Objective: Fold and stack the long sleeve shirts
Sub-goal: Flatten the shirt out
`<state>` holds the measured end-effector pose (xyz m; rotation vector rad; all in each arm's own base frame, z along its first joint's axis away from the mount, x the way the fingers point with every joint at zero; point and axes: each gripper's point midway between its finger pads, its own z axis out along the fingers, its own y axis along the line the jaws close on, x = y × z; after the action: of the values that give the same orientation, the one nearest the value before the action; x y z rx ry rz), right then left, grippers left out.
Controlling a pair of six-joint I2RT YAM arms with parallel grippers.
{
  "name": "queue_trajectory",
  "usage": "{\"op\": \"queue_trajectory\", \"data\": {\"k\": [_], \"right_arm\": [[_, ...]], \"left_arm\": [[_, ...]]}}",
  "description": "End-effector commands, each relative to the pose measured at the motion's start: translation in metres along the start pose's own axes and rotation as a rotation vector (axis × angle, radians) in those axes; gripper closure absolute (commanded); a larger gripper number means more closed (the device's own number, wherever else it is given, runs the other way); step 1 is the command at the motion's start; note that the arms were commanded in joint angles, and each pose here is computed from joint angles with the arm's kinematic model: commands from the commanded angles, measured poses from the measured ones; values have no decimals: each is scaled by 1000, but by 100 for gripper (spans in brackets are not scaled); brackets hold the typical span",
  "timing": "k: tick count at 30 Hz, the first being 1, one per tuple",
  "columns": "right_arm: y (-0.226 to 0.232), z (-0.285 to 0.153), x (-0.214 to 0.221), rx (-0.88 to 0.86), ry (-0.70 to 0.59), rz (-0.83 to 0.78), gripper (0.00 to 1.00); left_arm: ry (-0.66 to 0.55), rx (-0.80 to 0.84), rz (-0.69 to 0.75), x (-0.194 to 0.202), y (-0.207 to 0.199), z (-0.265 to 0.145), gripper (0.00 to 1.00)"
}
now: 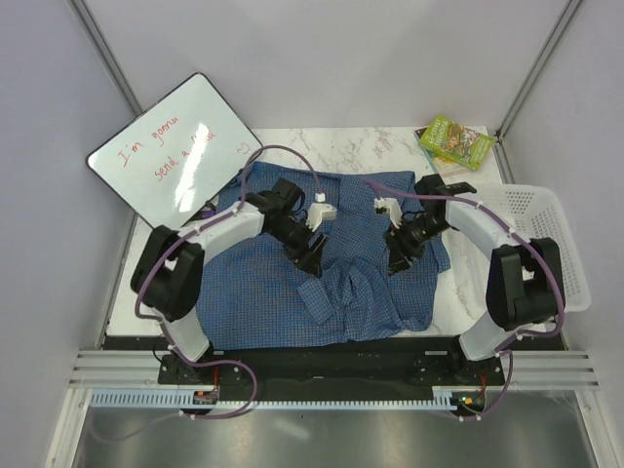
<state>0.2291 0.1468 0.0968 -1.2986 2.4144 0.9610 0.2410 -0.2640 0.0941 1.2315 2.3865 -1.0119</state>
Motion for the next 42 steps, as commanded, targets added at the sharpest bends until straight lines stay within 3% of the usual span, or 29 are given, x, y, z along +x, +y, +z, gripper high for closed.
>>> {"op": "queue_trajectory", "data": {"k": [1,3,4,7,12,16,21,24,25,27,29,34,38,42], "right_arm": [[-12,-12,-43,-28,-156,106,43],[-25,-14,-45,-3,-171,164,44],[-38,-16,-48,46,-182,159,44],[-57,-15,-52,96,-182,219,45],[-73,-3,-59,133,-219,357,46],[-87,4,-62,204,-219,355,47],[-87,12,-49,219,-155,377,48],[-74,23,-41,197,-112,306,48],[-71,22,-42,216,-112,267,48],[-60,33,-40,215,-86,147,47],[-52,37,-47,243,-73,43,45],[-47,55,-58,274,-21,-112,45],[-45,61,-49,253,36,-51,47],[-33,62,-28,244,47,52,45]], "left_arm": [[16,37,9,-19,-16,29,34],[46,74,55,-15,-31,34,54],[70,91,120,-10,-43,36,76],[105,102,294,8,-72,25,94],[168,63,563,64,-92,3,98],[288,96,820,115,-101,4,98],[330,25,929,138,-91,17,93],[316,-19,911,135,-86,16,72],[270,-17,879,126,-88,12,55],[151,-34,786,105,-92,-5,31],[72,-16,731,93,-100,-17,29],[-41,-112,458,77,-67,-43,28],[-83,-169,306,66,-39,-55,30],[-97,-213,283,58,-24,-52,29]]}}
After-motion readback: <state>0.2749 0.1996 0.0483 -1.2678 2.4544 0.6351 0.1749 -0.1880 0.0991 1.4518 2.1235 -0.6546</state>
